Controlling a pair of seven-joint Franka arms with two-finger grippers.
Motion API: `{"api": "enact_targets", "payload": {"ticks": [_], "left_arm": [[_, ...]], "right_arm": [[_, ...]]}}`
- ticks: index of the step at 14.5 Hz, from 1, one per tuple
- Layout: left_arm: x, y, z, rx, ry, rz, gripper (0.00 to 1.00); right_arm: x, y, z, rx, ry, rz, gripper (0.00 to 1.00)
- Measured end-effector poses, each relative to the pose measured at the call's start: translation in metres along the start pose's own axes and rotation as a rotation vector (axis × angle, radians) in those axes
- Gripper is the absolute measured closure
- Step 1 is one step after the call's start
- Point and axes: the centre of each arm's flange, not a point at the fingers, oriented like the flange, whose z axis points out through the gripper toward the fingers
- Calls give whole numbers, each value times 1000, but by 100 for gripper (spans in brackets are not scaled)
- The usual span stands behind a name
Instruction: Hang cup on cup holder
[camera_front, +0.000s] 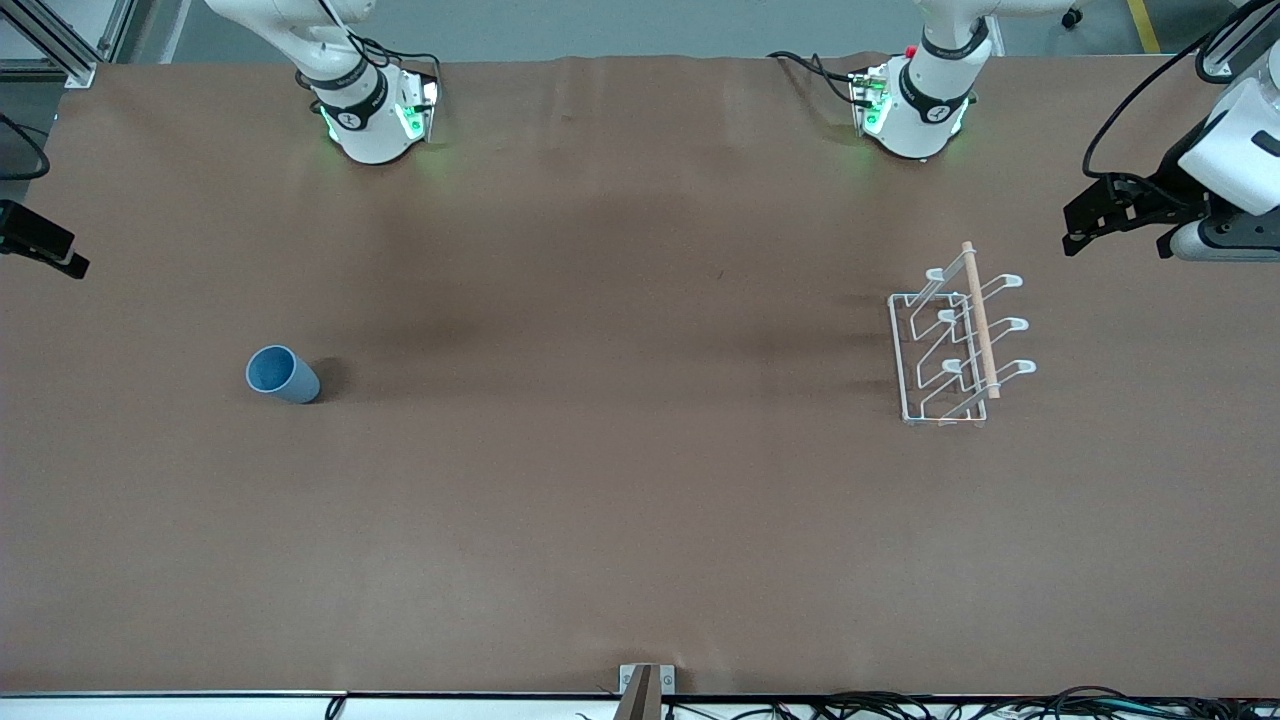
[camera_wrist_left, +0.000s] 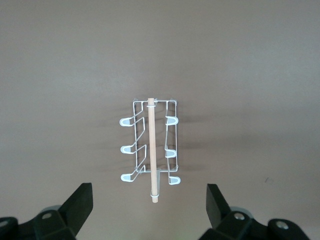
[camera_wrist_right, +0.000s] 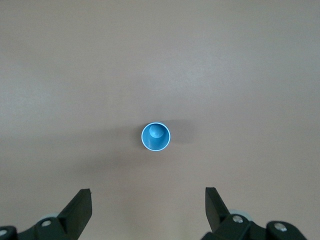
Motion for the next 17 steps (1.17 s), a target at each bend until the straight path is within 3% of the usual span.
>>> {"api": "enact_targets", "payload": {"ticks": [17], "left_arm": [[3,-10,-1,-1,18,-19,0]], "right_arm": [[2,2,8,0,1,-29,0]]}}
